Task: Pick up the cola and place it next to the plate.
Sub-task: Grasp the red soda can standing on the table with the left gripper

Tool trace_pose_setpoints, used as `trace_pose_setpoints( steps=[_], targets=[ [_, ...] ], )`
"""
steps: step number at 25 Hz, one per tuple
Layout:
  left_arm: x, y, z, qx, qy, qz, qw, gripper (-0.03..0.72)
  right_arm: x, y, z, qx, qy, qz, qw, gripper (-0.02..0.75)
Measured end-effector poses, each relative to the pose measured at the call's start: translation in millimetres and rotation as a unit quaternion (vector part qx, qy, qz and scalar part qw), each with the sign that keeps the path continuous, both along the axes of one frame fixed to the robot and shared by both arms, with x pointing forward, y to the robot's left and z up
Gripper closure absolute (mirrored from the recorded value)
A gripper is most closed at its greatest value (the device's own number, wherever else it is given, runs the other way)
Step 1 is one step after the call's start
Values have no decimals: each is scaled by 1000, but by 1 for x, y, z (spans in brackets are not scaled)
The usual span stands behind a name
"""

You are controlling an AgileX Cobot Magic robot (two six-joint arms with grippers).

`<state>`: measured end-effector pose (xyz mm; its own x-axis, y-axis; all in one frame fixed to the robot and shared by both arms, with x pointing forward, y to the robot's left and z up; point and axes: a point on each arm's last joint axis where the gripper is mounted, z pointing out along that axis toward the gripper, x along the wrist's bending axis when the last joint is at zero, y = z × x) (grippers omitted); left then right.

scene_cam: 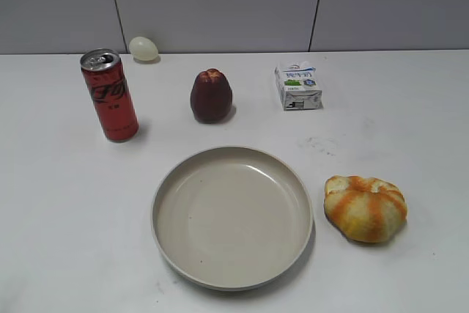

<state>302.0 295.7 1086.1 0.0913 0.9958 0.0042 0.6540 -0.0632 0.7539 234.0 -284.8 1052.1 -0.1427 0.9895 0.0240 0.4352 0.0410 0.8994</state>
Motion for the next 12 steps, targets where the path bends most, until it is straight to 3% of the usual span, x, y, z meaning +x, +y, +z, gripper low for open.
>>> trace_pose_setpoints(
  steps=[7, 12],
  targets=[
    [94, -10, 13, -4, 89, -9, 996, 134, 0, 0, 0, 0, 0, 0, 1000, 206],
    [160, -37, 16, 4, 124, -56, 991, 134, 0, 0, 0, 0, 0, 0, 1000, 206]
  ],
)
